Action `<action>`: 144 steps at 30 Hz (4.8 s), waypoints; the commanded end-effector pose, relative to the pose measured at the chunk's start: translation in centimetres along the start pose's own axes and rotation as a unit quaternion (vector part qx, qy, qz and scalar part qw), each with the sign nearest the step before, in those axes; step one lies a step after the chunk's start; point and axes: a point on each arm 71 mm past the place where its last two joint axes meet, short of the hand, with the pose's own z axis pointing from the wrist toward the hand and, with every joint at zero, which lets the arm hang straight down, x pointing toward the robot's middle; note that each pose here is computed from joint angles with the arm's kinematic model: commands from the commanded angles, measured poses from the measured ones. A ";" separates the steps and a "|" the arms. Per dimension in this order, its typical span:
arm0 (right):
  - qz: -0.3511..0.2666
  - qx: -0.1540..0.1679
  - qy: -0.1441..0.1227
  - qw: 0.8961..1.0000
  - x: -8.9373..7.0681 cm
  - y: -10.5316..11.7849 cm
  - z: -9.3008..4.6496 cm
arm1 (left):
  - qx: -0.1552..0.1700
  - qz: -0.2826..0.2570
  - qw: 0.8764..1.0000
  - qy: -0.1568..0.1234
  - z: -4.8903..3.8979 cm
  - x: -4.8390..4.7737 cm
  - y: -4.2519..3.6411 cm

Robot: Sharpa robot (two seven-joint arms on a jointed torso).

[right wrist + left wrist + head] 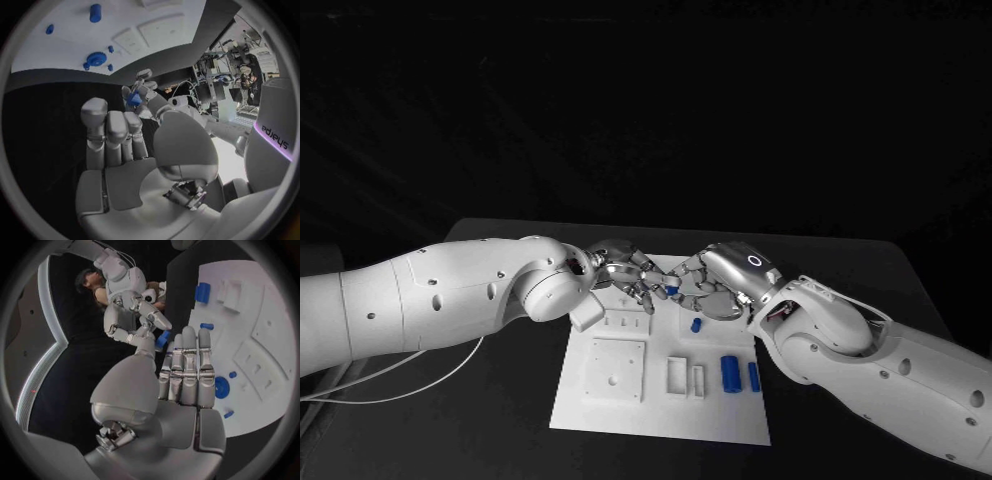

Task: Assemble the parts on the task board

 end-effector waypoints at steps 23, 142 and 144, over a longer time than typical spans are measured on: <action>-0.002 -0.003 0.011 1.000 0.2 0.1 0.1 | 0.008 0.003 1.000 0.016 0.03 0.15 -0.11; 0.063 0.125 -0.143 0.980 1.7 0.0 1.9 | 0.046 -0.240 0.961 -0.130 -0.20 1.81 1.56; 0.062 0.125 -0.146 0.979 1.7 0.0 1.9 | 0.046 -0.240 0.961 -0.129 -0.20 1.83 1.56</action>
